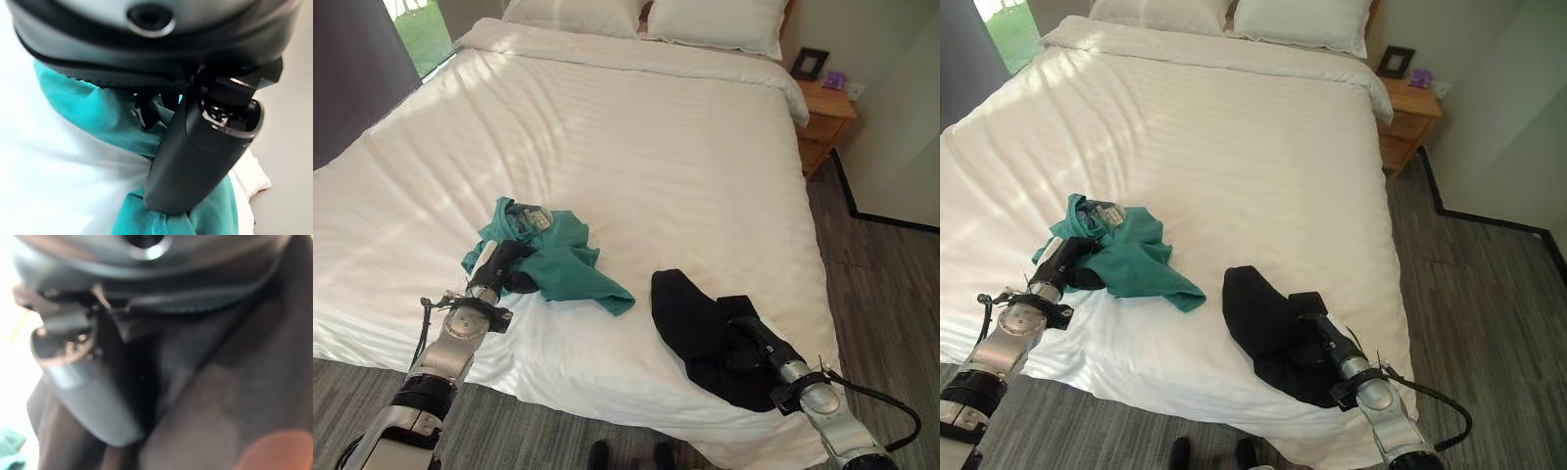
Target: Pick up bed clothes into laundry basket.
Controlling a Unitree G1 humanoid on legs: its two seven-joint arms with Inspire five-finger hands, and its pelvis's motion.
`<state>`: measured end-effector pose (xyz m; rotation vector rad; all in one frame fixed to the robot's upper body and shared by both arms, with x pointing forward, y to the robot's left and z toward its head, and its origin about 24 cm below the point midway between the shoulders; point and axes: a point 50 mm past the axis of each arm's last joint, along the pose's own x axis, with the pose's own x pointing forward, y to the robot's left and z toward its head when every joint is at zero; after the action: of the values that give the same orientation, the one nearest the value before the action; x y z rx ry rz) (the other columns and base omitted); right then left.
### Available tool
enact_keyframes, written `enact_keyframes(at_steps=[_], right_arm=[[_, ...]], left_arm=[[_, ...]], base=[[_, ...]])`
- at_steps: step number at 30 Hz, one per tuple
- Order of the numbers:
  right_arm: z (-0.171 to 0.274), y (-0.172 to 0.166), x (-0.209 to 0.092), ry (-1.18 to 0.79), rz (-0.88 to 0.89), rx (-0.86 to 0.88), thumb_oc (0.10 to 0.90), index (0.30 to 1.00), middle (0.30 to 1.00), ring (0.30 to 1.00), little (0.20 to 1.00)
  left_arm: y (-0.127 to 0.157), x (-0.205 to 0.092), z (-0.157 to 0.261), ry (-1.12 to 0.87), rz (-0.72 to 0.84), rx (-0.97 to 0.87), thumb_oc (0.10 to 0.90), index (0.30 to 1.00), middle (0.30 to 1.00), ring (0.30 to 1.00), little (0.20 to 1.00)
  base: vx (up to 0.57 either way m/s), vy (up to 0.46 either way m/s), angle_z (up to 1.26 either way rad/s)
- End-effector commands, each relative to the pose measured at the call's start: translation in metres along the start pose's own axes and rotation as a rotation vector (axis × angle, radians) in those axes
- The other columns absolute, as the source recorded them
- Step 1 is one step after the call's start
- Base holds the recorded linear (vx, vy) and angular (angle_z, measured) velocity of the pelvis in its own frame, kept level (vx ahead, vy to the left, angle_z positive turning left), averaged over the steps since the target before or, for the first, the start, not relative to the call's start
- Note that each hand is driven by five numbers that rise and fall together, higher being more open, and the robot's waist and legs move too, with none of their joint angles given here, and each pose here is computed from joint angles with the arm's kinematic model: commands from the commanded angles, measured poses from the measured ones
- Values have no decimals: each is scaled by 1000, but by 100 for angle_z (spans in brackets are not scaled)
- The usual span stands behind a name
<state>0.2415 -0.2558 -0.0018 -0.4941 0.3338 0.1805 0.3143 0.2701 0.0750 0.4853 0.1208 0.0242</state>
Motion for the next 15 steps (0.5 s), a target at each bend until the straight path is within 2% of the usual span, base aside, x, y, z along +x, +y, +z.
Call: enact_keyframes(at_steps=[1, 3, 5, 6, 9, 15], right_arm=[[57, -19, 6, -269, -62, 79, 400, 300, 300, 300, 300], [73, -24, 10, -329, -86, 96, 400, 300, 300, 300, 300], [123, -35, 11, -518, -104, 124, 400, 300, 300, 300, 300], [123, -36, 12, -519, -104, 125, 400, 300, 300, 300, 300], [164, -40, 9, -670, -108, 134, 400, 300, 300, 300, 300], [185, -28, 2, -762, -42, 163, 400, 300, 300, 300, 300]], left_arm=[[6, -2, 76, -384, -75, -134, 400, 300, 300, 300, 300], [8, -2, 81, -396, -71, -140, 400, 300, 300, 300, 300], [15, -4, 99, -467, -68, -173, 400, 300, 300, 300, 300], [15, -4, 99, -467, -67, -173, 400, 300, 300, 300, 300], [14, -6, 109, -503, -89, -191, 400, 300, 300, 300, 300], [18, -12, 116, -542, -80, -207, 400, 300, 300, 300, 300]], base=[[-27, -40, 17], [-6, -22, 27], [-4, -26, 25], [12, -35, 16], [15, -28, 31], [7, -2, 19]])
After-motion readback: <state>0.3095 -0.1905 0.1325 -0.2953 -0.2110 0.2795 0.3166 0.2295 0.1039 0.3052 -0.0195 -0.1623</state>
